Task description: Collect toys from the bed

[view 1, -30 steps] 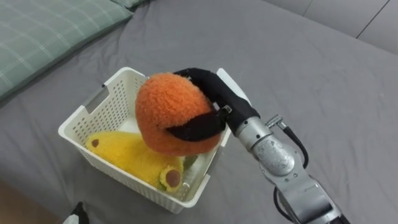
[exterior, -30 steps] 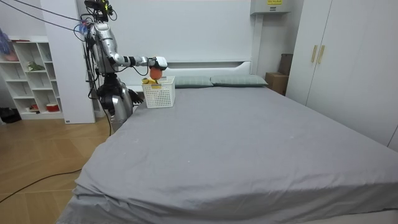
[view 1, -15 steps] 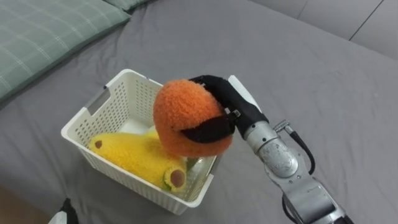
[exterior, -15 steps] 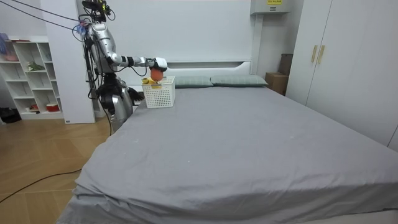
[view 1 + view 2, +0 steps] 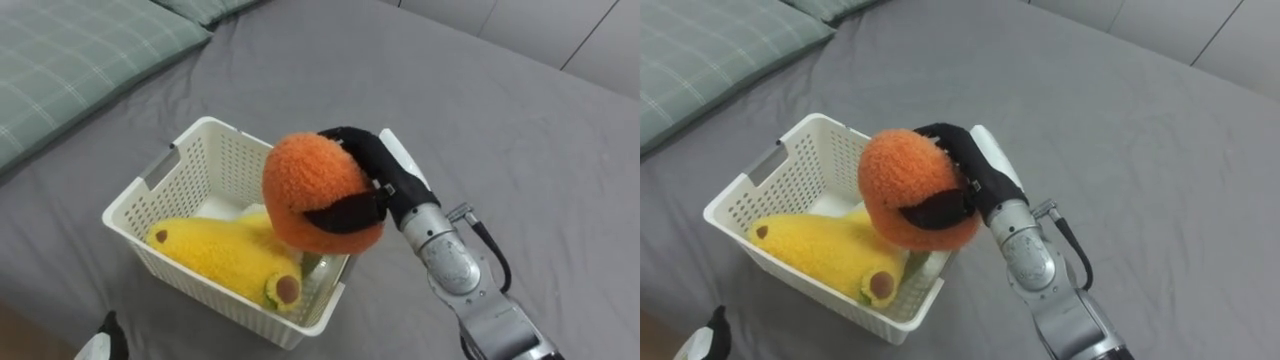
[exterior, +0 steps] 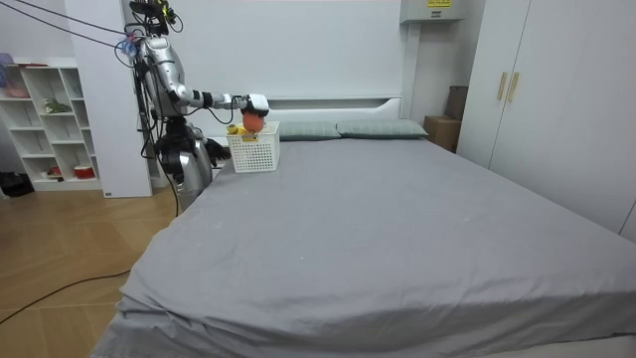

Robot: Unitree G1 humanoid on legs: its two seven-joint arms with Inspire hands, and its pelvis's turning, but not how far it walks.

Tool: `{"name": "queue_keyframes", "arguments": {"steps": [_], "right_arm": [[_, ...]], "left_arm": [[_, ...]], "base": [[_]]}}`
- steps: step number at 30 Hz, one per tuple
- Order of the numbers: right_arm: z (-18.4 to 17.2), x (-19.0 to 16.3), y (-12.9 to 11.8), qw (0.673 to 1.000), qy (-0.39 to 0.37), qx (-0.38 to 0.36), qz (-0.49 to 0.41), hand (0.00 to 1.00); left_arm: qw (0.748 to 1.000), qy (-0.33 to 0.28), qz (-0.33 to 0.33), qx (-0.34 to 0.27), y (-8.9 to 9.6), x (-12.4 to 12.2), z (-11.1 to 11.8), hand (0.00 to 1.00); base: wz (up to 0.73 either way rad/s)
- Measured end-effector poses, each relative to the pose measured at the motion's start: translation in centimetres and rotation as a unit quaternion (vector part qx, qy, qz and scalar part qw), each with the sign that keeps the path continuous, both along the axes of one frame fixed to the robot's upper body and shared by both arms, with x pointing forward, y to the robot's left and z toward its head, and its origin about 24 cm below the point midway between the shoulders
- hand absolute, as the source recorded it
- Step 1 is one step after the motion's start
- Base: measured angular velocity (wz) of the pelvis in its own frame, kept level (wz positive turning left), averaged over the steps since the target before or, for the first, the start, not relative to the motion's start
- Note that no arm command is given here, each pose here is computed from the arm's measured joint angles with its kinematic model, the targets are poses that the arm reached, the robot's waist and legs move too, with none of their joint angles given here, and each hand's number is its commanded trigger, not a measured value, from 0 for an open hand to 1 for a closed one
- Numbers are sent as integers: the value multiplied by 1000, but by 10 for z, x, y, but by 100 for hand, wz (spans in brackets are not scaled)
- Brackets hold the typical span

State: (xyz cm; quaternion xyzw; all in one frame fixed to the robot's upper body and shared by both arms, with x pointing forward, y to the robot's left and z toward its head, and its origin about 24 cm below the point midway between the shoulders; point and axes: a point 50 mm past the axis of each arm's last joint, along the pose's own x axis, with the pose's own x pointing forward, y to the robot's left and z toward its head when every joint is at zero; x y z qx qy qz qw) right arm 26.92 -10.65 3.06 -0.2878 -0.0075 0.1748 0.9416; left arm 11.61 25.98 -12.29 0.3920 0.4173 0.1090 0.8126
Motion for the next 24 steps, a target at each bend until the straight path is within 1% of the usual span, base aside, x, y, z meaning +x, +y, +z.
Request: {"name": "queue_keyframes", "arguments": {"steps": [4,8,9,10,24], "right_arm": [[0,0,0,999,-20,-50,6,0],[0,0,0,998,-25,-62,7,0],[0,0,0,998,-26,-64,7,29],[0,0,0,998,-26,-64,7,100],[-4,0,-2,998,-17,-68,5,100]], "left_arm": [[1000,3,3,-2,-2,-1,-1,0],[1000,4,2,-4,-3,-2,-2,0],[1000,4,3,-4,-3,-2,-2,0],[1000,5,3,-4,-3,-3,-2,0],[1000,8,3,-4,-3,-5,-3,0]], "base": [[0],[0],[0],[0],[0]]}}
